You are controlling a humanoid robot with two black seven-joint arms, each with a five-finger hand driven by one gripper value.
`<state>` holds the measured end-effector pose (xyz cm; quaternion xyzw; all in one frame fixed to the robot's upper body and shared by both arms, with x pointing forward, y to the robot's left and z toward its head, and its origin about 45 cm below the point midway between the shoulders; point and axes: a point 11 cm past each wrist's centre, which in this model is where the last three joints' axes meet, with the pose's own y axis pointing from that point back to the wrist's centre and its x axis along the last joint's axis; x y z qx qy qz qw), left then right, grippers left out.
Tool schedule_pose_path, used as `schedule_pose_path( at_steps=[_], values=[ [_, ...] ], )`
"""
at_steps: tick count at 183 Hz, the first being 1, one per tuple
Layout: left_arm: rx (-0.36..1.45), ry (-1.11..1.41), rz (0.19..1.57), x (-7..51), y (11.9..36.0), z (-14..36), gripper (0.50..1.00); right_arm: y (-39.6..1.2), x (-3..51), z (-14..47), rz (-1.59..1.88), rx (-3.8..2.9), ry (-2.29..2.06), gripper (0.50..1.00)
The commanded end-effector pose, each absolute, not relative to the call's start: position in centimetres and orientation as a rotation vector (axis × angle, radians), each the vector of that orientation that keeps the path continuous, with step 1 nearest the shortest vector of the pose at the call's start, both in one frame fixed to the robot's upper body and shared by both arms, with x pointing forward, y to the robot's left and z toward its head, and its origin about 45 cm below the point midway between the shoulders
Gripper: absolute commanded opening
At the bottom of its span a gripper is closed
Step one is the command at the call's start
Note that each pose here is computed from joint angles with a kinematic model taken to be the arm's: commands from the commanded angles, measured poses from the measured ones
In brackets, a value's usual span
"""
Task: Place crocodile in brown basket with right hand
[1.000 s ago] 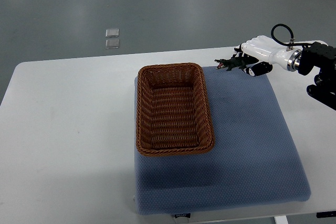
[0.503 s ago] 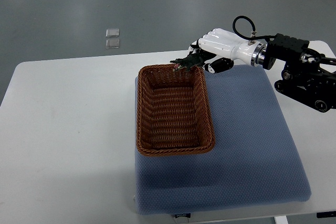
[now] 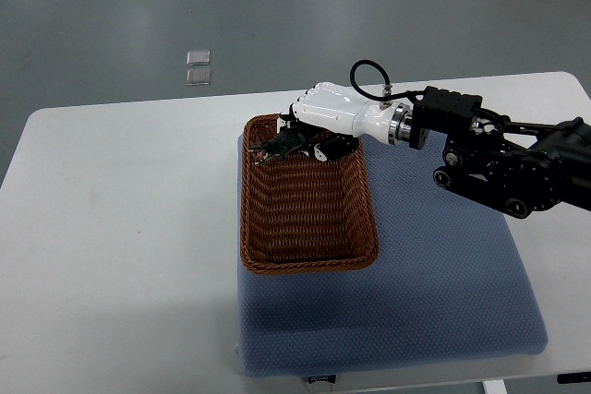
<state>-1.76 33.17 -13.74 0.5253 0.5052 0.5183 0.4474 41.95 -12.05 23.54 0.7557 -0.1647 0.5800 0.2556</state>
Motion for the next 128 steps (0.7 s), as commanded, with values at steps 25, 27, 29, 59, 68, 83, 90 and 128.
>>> schedule_pose_path(
  at_steps=[25,27,29,59,68,83,90,128],
  values=[
    [1.301,1.249,1.284,-1.8,33.2,-13.7,1.0,-12.6,41.5,22.1,1.54,2.051,-0.425,0.605],
    [1.3,1.25,1.283,-1.8,33.2,-13.7,1.0,-12.6,41.5,22.0,1.539,2.052,-0.425,0.617],
    [1.299,1.251,1.284,-1.8,33.2,-13.7,1.0,-12.6,41.5,21.9,1.537,2.052,-0.425,0.629],
    [1.3,1.25,1.283,-1.8,33.2,-13.7,1.0,-13.2,41.2,21.0,1.508,2.054,-0.428,0.742],
    [1.3,1.25,1.283,-1.8,33.2,-13.7,1.0,-13.5,41.2,20.8,1.501,2.052,-0.43,0.766],
    [1.3,1.25,1.283,-1.8,33.2,-13.7,1.0,-13.9,41.3,20.8,1.496,2.043,-0.436,0.803],
    [1.3,1.25,1.283,-1.8,33.2,-13.7,1.0,-14.1,41.5,20.9,1.497,2.037,-0.44,0.829],
    [1.3,1.25,1.283,-1.8,33.2,-13.7,1.0,-16.0,42.4,21.4,1.502,1.996,-0.529,0.893]
  ],
)
